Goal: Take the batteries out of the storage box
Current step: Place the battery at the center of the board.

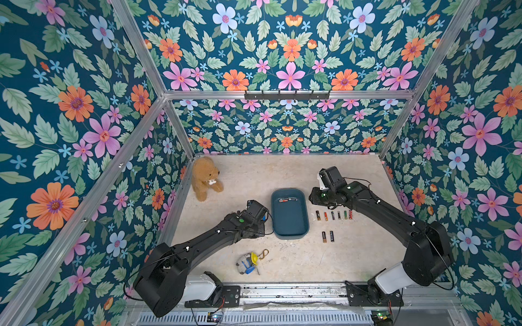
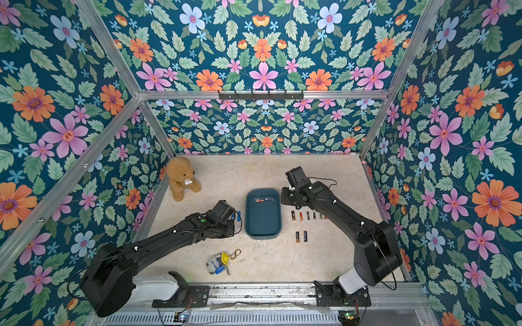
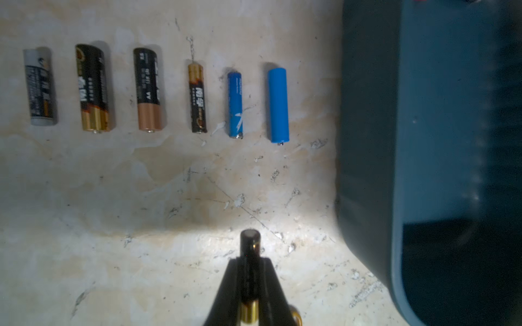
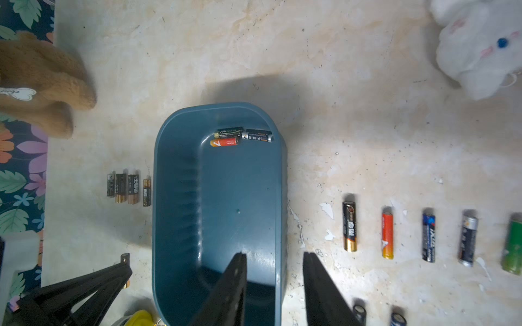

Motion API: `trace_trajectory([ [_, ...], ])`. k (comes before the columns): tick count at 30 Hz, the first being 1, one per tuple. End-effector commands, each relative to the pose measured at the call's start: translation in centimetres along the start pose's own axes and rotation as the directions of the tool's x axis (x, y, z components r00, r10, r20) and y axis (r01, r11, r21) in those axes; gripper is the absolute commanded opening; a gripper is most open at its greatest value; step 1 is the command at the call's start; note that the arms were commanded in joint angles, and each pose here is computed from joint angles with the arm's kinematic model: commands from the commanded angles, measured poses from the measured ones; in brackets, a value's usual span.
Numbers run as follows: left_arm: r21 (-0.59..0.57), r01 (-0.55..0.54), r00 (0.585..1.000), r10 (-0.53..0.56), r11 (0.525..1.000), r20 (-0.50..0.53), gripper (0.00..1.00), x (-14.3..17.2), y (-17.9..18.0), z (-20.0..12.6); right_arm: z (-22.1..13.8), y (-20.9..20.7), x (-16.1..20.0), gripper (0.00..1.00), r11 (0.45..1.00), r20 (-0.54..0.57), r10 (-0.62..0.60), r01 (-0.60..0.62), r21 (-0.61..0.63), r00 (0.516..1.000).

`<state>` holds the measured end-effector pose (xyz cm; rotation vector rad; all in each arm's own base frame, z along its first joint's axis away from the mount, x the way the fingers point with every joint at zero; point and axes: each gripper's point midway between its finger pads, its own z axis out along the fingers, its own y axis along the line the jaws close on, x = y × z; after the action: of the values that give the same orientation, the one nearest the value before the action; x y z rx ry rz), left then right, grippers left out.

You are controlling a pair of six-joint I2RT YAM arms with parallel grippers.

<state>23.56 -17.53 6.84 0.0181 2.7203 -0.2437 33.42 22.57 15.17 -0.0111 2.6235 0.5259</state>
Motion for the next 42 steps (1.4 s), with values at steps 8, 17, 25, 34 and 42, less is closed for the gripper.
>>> trace_trajectory([
  [8, 0.101, 0.031, 0.999, -0.027, 0.994, -0.045, 0.07, 0.3, -2.6, 2.4, 1.7, 0.4, -0.8, 0.39, 0.999, -0.002, -0.050, 0.050, 0.009, 0.999],
  [17, 0.090, 0.070, 0.994, -0.062, 0.993, -0.087, 0.08, 1.2, -2.6, 3.8, 2.9, 1.3, -1.5, 0.39, 0.998, -0.031, -0.067, 0.066, -0.005, 0.997],
  [25, 0.056, 0.099, 0.993, -0.094, 0.994, -0.074, 0.09, 1.4, -1.7, 4.2, 3.7, 1.8, -1.5, 0.39, 0.998, -0.053, -0.066, 0.065, -0.024, 0.996],
  [34, 0.029, 0.086, 0.993, -0.084, 0.996, -0.088, 0.10, 1.8, -1.3, 4.9, 4.0, 2.2, -1.7, 0.39, 0.996, -0.069, -0.080, 0.078, -0.031, 0.994],
  [42, 0.000, 0.081, 0.991, -0.080, 0.997, -0.103, 0.11, 2.3, -0.8, 5.5, 3.9, 2.2, -1.7, 0.39, 0.996, -0.064, -0.078, 0.076, -0.034, 0.995],
])
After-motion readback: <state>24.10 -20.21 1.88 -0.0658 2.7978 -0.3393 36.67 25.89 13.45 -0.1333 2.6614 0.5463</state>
